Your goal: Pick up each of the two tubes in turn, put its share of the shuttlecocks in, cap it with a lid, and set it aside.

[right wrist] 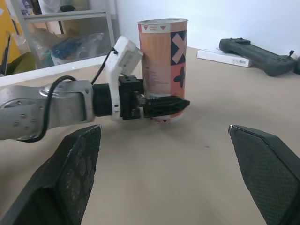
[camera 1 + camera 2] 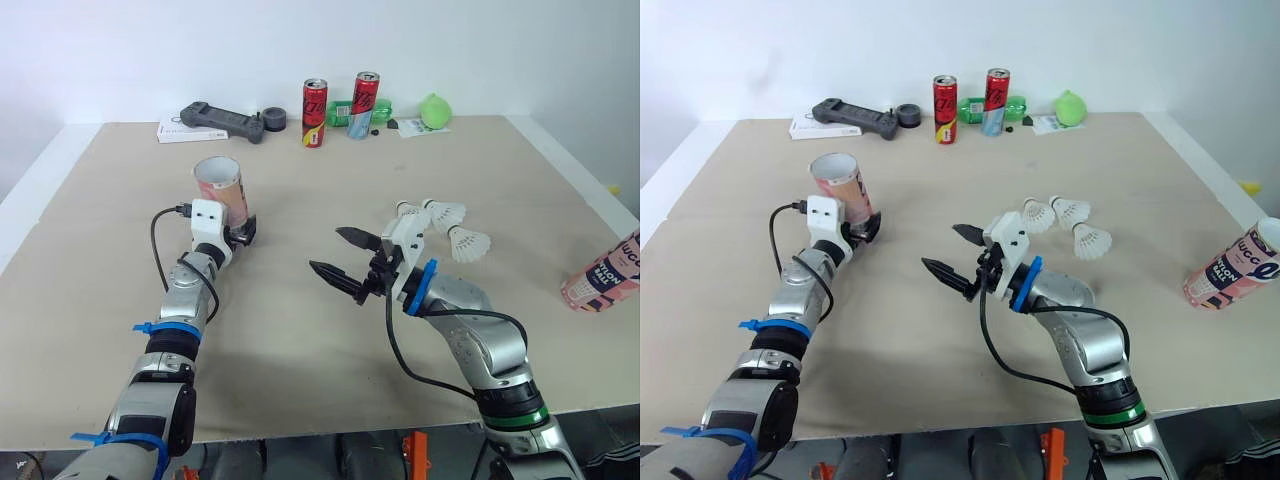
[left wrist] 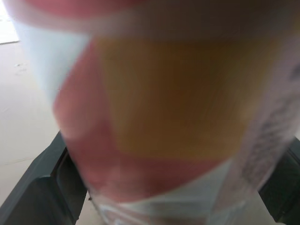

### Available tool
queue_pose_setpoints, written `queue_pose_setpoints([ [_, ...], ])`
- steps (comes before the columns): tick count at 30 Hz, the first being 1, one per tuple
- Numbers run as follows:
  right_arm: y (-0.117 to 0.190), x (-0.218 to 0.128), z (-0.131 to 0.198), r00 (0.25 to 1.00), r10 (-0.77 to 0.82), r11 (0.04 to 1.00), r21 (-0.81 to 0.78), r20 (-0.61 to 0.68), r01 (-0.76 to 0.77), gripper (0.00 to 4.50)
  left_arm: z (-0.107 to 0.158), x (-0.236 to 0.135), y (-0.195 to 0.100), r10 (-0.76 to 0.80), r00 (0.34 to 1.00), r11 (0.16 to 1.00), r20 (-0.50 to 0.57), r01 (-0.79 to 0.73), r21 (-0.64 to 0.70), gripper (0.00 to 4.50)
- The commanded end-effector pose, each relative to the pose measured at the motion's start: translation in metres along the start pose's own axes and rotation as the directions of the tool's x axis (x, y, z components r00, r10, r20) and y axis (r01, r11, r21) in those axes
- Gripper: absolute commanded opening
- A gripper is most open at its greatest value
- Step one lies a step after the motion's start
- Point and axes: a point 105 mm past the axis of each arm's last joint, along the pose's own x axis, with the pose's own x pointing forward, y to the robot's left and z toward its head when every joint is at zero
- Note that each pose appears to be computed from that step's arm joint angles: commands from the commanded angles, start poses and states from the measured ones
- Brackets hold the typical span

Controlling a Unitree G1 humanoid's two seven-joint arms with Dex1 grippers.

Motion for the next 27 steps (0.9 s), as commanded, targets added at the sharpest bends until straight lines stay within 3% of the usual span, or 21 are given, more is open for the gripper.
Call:
queue_pose_setpoints([
  [1, 0.002, -0.003, 0.015, 0.999, -0.007, 0.999, -0.042, 0.042, 0.008, 4.5, 0.015, 0.004, 0.002, -0.004, 0.998, 1.0, 0.055, 0.002, 0.02, 3.63],
  [2, 0.001, -0.003, 0.015, 0.999, -0.011, 0.999, -0.043, 0.042, 0.012, 4.5, 0.014, 0.004, 0.001, -0.003, 0.998, 1.0, 0.056, 0.002, 0.019, 3.24],
  [9, -0.009, -0.008, 0.013, 0.994, -0.104, 0.993, -0.057, 0.044, 0.106, 4.5, 0.017, -0.001, 0.006, 0.015, 0.997, 0.999, 0.079, -0.018, 0.043, 3.24],
  [11, -0.022, -0.013, 0.006, 0.978, -0.206, 0.975, -0.083, 0.026, 0.208, 4.5, 0.021, -0.006, 0.008, 0.013, 0.995, 0.994, 0.099, -0.024, 0.108, 3.24],
  [15, -0.059, -0.031, -0.015, 0.877, -0.478, 0.867, -0.178, -0.039, 0.465, 4.5, 0.034, -0.021, 0.017, 0.016, 0.99, 0.952, 0.139, -0.057, 0.3, 3.24],
  [19, -0.083, -0.041, -0.021, 0.779, -0.625, 0.774, -0.174, -0.05, 0.609, 4.5, 0.044, -0.037, 0.015, -0.017, 0.988, 0.866, 0.157, -0.064, 0.496, 3.24],
  [23, -0.108, -0.043, -0.036, 0.699, -0.709, 0.704, -0.152, -0.09, 0.694, 4.5, 0.047, -0.052, 0.008, -0.095, 0.987, 0.693, 0.132, -0.029, 0.72, 3.24],
  [27, -0.127, -0.032, -0.044, 0.675, -0.731, 0.682, -0.138, -0.102, 0.718, 4.5, 0.05, -0.058, 0.007, -0.117, 0.987, 0.61, 0.112, -0.018, 0.792, 3.24],
])
